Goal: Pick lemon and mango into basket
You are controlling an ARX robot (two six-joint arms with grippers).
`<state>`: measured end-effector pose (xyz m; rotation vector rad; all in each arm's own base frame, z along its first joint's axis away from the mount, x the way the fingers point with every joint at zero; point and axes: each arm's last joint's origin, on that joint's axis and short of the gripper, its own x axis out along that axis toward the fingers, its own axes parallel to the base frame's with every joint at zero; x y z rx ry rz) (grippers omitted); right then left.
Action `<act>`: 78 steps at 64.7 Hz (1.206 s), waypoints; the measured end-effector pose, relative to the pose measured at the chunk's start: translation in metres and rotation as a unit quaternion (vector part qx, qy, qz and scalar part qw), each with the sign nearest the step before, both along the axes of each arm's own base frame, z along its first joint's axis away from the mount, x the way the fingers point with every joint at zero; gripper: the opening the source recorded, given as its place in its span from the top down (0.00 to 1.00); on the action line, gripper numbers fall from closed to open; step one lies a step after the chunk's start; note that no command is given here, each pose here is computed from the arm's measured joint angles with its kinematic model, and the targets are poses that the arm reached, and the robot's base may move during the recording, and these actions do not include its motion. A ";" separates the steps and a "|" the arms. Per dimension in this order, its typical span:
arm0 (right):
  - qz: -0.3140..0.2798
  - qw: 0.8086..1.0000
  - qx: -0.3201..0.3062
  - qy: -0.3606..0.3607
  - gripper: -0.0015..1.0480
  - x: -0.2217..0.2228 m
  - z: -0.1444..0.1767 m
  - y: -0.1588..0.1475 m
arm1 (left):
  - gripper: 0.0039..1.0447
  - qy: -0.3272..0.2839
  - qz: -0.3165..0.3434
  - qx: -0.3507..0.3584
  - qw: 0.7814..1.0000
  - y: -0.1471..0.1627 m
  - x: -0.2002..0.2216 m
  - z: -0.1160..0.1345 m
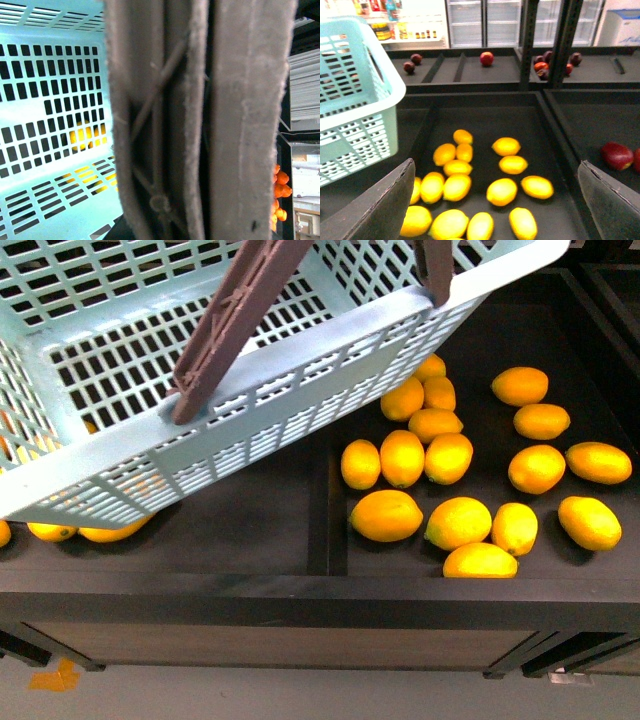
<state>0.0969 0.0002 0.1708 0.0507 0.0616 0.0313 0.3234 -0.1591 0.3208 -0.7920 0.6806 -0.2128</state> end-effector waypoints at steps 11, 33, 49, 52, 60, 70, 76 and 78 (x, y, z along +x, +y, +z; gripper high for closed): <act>-0.093 0.946 0.164 0.264 0.08 0.022 -0.017 -0.026 | 0.86 0.003 -0.013 -0.006 1.000 -0.003 -0.001 0.000; -0.173 0.897 0.265 0.307 0.08 0.159 -0.042 -0.063 | 0.86 0.001 -0.006 -0.002 1.000 -0.002 -0.001 0.000; -0.259 0.823 0.345 0.369 0.08 0.259 -0.099 -0.058 | 0.86 0.002 -0.009 -0.004 1.000 -0.002 -0.001 0.000; -0.261 0.817 0.351 0.376 0.08 0.277 -0.107 -0.053 | 0.86 0.002 -0.010 -0.004 1.000 -0.002 -0.001 0.000; -0.265 0.808 0.363 0.380 0.08 0.311 -0.119 -0.041 | 0.86 0.002 -0.009 -0.003 1.000 -0.002 -0.001 0.000; -0.264 0.804 0.368 0.386 0.08 0.339 -0.131 -0.031 | 0.86 0.001 -0.007 -0.003 1.000 -0.001 -0.001 0.000; -0.266 0.802 0.364 0.393 0.08 0.353 -0.140 -0.026 | 0.86 0.001 -0.007 -0.003 1.000 -0.001 -0.001 0.000; -0.266 0.801 0.362 0.394 0.08 0.357 -0.143 -0.025 | 0.86 0.001 -0.007 -0.003 1.000 -0.001 -0.001 0.000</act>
